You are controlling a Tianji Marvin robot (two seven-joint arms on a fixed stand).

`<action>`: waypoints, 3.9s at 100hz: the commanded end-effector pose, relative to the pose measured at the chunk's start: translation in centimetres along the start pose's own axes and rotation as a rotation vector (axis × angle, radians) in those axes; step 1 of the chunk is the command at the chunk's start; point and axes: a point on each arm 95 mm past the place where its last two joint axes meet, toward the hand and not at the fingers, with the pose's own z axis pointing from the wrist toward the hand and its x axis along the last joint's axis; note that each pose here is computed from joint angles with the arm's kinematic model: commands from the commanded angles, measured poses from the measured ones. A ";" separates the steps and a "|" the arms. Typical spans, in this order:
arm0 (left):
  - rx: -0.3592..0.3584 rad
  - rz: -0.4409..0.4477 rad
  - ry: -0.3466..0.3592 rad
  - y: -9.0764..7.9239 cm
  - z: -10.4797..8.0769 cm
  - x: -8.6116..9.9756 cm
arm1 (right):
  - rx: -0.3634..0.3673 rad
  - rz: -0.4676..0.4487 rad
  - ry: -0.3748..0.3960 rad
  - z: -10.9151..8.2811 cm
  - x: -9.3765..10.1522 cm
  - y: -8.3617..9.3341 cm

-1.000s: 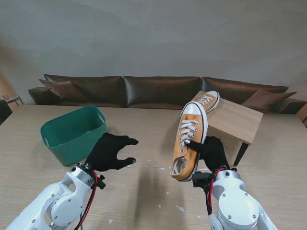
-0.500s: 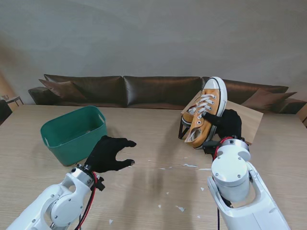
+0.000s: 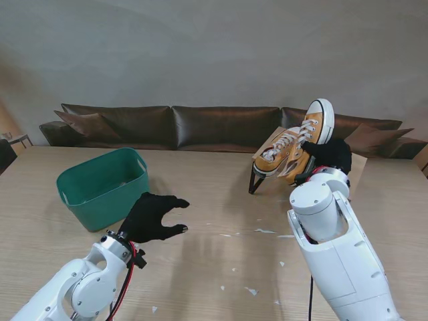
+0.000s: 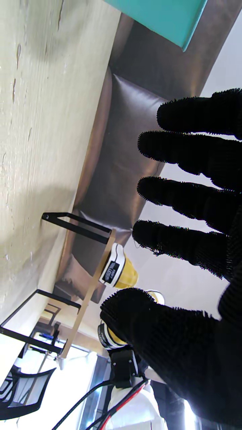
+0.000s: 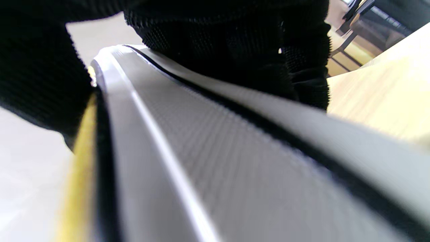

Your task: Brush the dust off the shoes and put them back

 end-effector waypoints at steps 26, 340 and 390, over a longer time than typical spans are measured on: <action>-0.021 -0.023 -0.026 0.8 -0.4 -0.2 | -0.032 -0.034 -0.096 3.3 -0.3 -0.3; -0.014 -0.100 -0.086 2.0 -1.8 -1.3 | 0.165 -0.581 -0.319 7.5 -1.0 0.5; -0.015 -0.108 -0.087 2.2 -1.7 -1.3 | 0.213 -0.683 -0.316 7.7 -2.0 1.3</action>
